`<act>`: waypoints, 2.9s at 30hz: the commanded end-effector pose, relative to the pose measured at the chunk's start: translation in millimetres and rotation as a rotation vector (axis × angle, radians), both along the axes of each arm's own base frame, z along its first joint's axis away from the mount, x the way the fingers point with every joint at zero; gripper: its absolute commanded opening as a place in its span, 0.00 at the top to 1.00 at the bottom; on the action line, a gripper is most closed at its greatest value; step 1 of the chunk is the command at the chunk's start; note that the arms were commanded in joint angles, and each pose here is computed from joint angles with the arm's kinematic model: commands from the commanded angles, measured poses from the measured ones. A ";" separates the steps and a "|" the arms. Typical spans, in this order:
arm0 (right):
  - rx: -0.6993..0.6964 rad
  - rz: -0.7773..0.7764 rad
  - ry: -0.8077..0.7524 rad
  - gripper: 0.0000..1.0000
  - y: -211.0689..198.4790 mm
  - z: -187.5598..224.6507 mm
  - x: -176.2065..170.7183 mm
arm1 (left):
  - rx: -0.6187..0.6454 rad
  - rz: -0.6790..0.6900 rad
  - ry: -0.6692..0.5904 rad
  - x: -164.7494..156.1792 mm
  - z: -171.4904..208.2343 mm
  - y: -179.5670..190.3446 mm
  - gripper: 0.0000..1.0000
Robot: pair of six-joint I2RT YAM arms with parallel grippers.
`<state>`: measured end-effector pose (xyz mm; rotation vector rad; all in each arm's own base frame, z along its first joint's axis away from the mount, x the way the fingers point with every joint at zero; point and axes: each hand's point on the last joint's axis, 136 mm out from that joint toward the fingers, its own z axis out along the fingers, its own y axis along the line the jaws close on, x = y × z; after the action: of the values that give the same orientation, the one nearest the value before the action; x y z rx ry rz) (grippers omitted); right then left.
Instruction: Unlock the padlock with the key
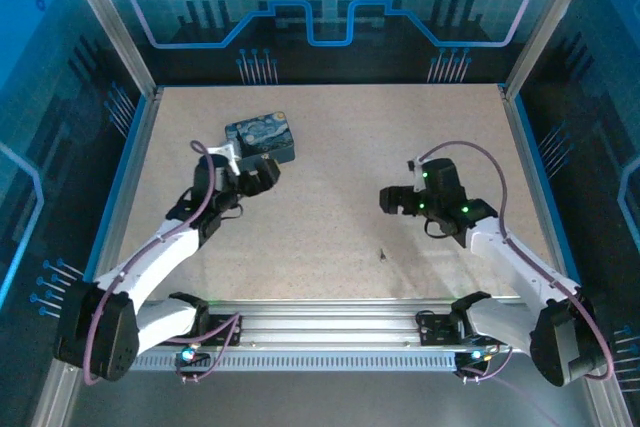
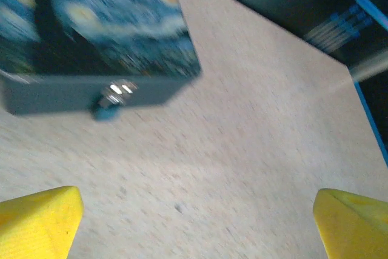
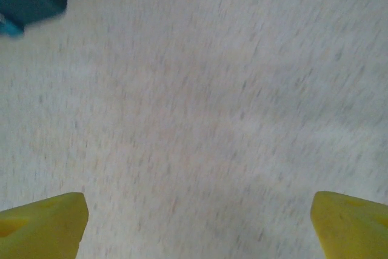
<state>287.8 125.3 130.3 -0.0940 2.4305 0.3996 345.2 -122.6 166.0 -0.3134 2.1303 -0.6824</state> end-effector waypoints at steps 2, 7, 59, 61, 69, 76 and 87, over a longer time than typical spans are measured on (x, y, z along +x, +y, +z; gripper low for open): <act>-0.041 0.030 0.240 0.08 8.4 -30.6 -53.6 | -0.077 -0.091 0.033 -2.1 6.9 -48.2 0.01; -0.028 0.064 0.349 0.15 20.9 -55.7 -86.3 | -0.109 -0.178 0.019 -3.4 7.0 -91.0 0.01; -0.047 0.025 0.563 0.72 46.4 -115.0 -108.9 | -0.110 -0.238 0.044 -13.7 -12.2 -121.2 0.01; -0.047 0.022 0.561 0.73 47.3 -115.2 -107.3 | -0.109 -0.238 0.043 -13.8 -11.9 -121.0 0.01; -0.054 0.022 0.569 0.83 51.5 -118.8 -104.1 | -0.103 -0.239 0.036 -13.8 -10.8 -120.2 0.01; -0.070 0.022 0.547 0.95 48.7 -114.5 -102.1 | -0.094 -0.235 0.037 -14.2 -13.5 -117.7 0.01; -0.043 0.070 0.398 1.00 50.7 -96.0 -87.8 | -0.203 -0.220 0.067 -12.8 -5.2 -107.8 0.01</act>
<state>195.6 172.9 28.2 -0.0682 2.8990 0.4204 336.8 -231.6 151.2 -0.2014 2.1997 -0.9688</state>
